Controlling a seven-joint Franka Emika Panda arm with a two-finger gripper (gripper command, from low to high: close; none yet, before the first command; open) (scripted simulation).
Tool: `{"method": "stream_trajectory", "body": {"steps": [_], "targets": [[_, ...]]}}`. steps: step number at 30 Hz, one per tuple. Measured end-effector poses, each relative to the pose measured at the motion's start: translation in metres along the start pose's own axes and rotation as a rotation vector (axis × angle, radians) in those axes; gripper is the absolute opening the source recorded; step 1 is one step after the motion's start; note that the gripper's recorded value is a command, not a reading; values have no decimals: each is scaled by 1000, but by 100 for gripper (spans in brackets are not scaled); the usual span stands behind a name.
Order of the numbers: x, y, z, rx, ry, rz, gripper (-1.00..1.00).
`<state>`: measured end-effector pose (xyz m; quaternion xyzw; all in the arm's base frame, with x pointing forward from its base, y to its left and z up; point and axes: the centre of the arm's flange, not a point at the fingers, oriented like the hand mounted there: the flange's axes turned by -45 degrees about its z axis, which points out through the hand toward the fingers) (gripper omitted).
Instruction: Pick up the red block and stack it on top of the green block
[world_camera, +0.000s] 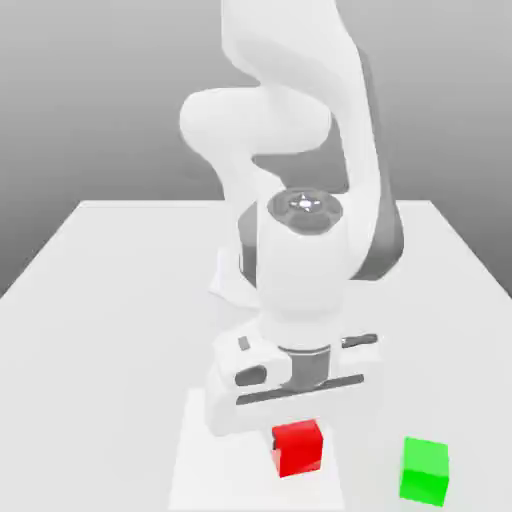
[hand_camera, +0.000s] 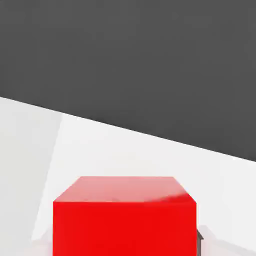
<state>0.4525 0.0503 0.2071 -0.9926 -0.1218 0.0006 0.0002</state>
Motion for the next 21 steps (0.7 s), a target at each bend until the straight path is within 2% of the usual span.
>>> {"method": "stream_trajectory", "body": {"steps": [13,17,18,21], "targets": [[38,-135,-35,1,0,135,-100],[41,-144,7,0,3,145,-100],[40,-145,18,0,2,145,100],[40,-145,18,0,2,145,100]]}}
